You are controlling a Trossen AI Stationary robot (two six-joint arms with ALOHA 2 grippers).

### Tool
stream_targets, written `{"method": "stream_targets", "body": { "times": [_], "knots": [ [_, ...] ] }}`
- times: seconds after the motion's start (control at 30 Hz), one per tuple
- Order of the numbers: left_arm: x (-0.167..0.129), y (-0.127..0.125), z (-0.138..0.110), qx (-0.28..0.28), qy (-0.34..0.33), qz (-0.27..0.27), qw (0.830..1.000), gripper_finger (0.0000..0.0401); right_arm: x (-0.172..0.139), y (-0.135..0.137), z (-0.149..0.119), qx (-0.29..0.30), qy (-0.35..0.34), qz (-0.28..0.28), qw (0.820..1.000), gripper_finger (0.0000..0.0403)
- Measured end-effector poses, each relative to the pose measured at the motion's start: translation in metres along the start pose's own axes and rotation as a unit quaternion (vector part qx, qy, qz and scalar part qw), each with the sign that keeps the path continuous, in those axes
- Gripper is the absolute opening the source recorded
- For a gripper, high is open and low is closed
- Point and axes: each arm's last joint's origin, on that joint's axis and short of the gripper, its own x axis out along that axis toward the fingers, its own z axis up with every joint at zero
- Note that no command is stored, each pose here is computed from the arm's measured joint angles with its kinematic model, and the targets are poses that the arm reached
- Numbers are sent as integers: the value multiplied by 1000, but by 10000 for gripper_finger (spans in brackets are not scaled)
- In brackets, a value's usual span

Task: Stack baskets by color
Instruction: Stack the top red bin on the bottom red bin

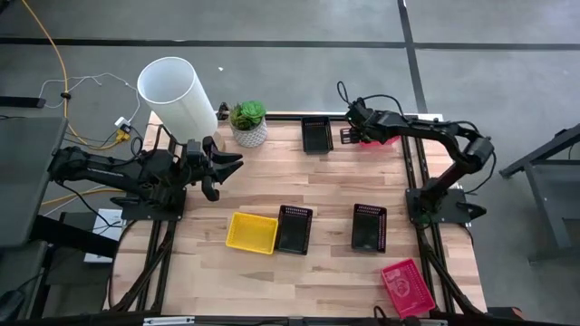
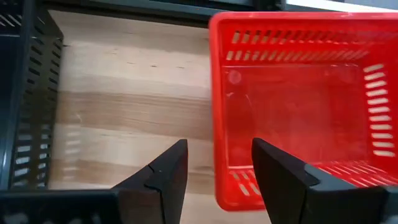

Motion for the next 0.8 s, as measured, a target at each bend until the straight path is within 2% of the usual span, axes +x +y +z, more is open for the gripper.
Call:
{"method": "stream_targets", "body": {
  "times": [0.43, 0.53, 0.7, 0.8],
  "knots": [
    [0, 0, 0, -2, -2, 4, 1000, 103, 24, 1, 5, 11, 1, -9, 1000, 160],
    [0, 0, 0, -7, -2, 6, 1000, 103, 25, 0, 7, 11, 4, 1, 1000, 127],
    [0, 0, 0, -14, -2, 5, 1000, 103, 25, 0, 7, 11, 14, 14, 1000, 18],
    [0, 0, 0, -15, -2, 6, 1000, 103, 25, 0, 6, 3, 22, 18, 1000, 16]
  ]
}}
